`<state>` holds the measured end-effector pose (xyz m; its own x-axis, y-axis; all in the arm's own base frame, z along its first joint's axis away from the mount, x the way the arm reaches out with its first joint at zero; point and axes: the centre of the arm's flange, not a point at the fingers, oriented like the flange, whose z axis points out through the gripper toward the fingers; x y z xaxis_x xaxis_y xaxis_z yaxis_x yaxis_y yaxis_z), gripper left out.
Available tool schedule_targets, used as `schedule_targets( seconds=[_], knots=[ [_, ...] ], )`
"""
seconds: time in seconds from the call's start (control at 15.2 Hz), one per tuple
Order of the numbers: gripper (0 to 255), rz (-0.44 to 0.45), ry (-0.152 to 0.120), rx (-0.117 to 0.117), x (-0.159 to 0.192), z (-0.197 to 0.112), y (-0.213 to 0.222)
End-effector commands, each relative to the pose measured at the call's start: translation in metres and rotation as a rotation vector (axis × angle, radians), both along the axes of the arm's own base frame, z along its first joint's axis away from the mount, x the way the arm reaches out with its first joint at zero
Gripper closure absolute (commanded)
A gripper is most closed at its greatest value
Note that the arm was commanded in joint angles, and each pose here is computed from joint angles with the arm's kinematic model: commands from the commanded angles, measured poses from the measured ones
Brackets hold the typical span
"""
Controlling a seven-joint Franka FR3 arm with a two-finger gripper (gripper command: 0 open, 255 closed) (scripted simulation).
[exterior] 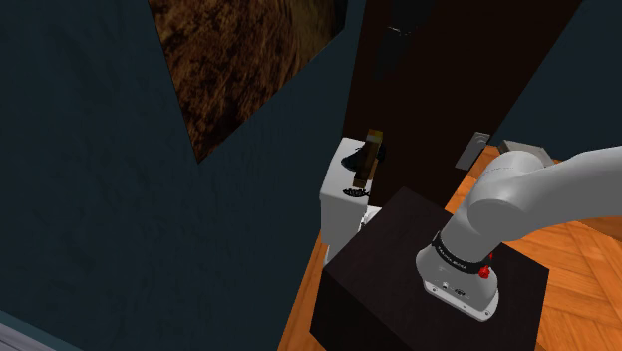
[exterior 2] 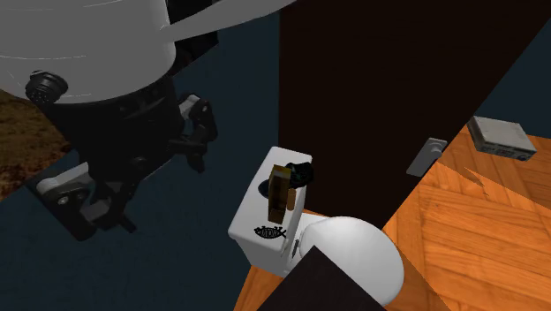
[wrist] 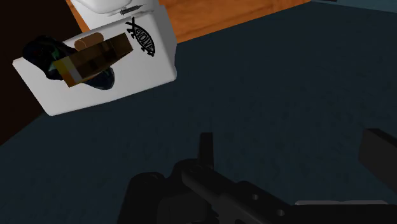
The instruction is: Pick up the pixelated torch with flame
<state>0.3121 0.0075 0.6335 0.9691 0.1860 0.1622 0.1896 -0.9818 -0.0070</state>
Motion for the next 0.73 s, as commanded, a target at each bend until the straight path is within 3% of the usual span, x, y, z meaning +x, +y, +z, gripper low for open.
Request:
schedule_targets(
  seconds=[0.0, 0.66],
  knots=[
    [0, 0.000, 0.000, 0.000, 0.000, 0.000, 0.000],
    [0, 0.018, 0.027, -0.003, 0.042, -0.091, -0.087]
  ],
)
